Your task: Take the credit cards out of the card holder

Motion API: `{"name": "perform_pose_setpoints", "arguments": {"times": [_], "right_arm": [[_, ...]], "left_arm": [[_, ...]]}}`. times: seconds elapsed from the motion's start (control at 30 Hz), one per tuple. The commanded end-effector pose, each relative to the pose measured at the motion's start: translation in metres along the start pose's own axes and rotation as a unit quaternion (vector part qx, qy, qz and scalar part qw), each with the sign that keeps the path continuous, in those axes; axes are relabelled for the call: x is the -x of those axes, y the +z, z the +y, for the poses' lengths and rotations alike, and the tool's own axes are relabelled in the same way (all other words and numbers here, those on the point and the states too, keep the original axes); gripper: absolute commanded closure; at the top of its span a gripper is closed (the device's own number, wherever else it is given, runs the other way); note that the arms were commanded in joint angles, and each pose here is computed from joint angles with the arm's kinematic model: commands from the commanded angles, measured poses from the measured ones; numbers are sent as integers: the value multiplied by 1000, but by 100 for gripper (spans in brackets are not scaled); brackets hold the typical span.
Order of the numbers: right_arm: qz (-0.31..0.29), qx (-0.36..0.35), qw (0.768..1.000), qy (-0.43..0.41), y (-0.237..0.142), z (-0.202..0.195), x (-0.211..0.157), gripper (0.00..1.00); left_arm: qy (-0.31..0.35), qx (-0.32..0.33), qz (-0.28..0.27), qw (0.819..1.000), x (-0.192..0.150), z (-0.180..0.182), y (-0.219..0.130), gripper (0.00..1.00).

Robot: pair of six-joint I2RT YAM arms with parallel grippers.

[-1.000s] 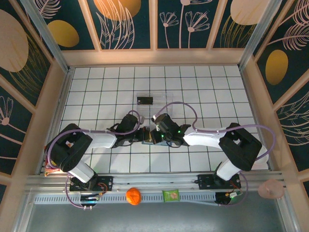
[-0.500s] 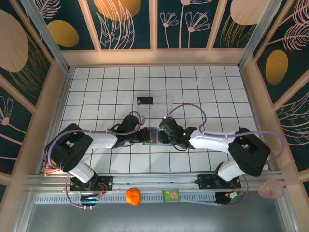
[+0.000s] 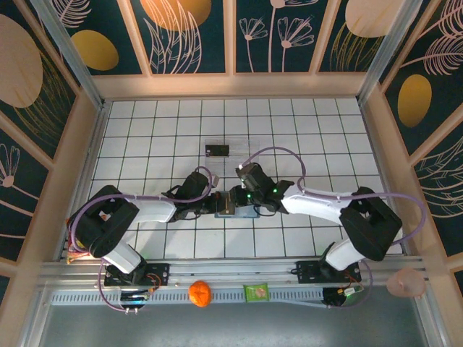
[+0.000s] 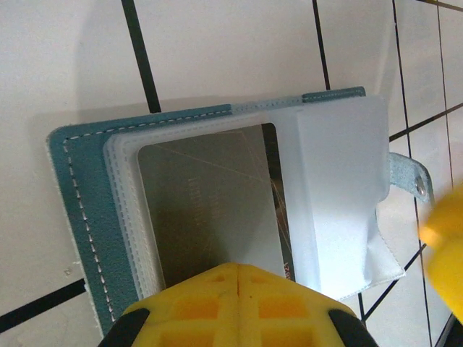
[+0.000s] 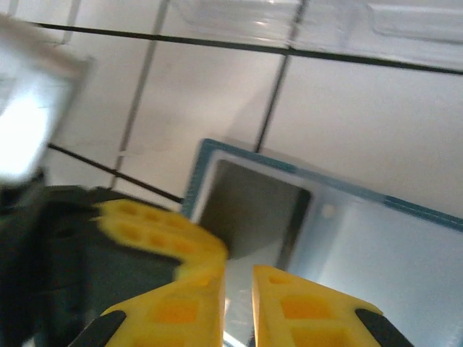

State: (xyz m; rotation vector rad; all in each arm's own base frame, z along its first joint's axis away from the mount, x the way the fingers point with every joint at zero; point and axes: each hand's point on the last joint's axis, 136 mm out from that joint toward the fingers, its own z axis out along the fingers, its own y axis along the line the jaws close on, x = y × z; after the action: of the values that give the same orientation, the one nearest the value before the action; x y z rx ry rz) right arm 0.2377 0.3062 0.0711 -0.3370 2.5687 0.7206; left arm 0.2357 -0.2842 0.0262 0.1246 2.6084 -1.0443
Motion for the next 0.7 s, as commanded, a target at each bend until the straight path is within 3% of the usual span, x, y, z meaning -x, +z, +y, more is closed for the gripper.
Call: {"name": "perform_pose_setpoints", "arguments": {"times": [0.0,0.3,0.57,0.67], "right_arm": [[37,-15,999,27,7,-21,-21,85],[45,-106,991,69,0,-79,-51,88],[-37,-115,990,65,-30,-66,-3,88],[-40,-55,997,39,-33,-39,8,85]], "left_arm": [[-6,0,16,1000,-10,1,-2,100],[-6,-2,22,1000,-12,1,0,100],[-3,-1,15,1000,-9,-1,-3,100],[11,-12,-5,1000,0,-11,-12,100]]}}
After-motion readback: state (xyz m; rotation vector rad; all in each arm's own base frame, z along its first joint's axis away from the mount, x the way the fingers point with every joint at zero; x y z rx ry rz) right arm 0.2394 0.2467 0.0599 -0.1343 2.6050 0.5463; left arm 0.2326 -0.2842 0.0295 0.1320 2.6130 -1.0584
